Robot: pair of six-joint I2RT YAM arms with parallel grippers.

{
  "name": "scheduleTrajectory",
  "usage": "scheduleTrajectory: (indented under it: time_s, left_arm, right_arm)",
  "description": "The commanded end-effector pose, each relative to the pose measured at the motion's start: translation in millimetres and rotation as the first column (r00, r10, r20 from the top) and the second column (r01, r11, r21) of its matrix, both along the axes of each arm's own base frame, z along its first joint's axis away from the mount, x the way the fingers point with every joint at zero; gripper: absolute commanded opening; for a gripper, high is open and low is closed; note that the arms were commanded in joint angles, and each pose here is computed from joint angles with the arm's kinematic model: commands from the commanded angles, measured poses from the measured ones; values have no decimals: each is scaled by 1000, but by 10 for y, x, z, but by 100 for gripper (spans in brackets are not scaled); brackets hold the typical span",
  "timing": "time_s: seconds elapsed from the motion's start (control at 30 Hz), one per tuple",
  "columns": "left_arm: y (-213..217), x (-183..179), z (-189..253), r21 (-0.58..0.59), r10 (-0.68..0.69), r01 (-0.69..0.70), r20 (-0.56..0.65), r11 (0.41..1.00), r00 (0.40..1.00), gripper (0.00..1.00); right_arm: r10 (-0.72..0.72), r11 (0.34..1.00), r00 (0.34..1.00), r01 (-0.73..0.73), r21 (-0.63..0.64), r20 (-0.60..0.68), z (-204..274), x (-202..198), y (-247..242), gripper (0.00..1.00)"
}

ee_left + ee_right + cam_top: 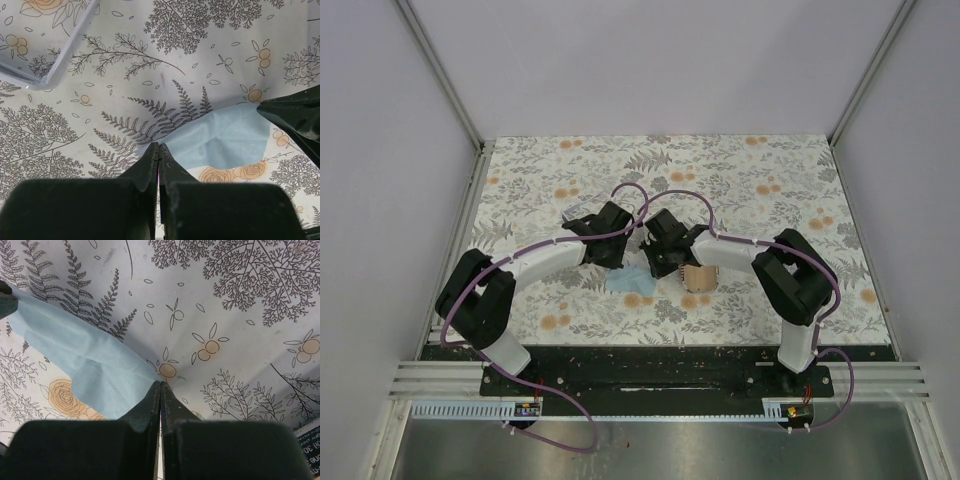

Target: Organize the sunglasses

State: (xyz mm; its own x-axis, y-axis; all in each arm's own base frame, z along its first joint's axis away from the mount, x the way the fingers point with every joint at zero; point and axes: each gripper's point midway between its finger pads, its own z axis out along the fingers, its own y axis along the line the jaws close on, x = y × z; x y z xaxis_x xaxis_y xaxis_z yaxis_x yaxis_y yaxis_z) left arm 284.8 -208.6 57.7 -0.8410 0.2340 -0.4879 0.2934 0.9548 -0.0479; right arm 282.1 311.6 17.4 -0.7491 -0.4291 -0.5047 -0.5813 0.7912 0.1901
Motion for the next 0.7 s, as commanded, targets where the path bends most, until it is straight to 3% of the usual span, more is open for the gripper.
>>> scheduleTrajectory:
  time_s: [0.0, 0.37, 0.67]
  left_arm:
    - [-172, 138, 159, -60, -14, 17, 46, 998, 999, 0]
    - [-222, 201, 516, -103, -25, 38, 127, 994, 992, 0]
    - [-588, 306, 861, -209, -79, 121, 200, 970, 977, 0]
  right_arm:
    - [-27, 1000, 1000, 27, 2, 3, 65, -11, 17, 0]
    - [-32, 984, 997, 45, 175, -76, 641, -230, 196, 0]
    - [-134, 981, 985, 148, 127, -111, 844, -381, -69, 0]
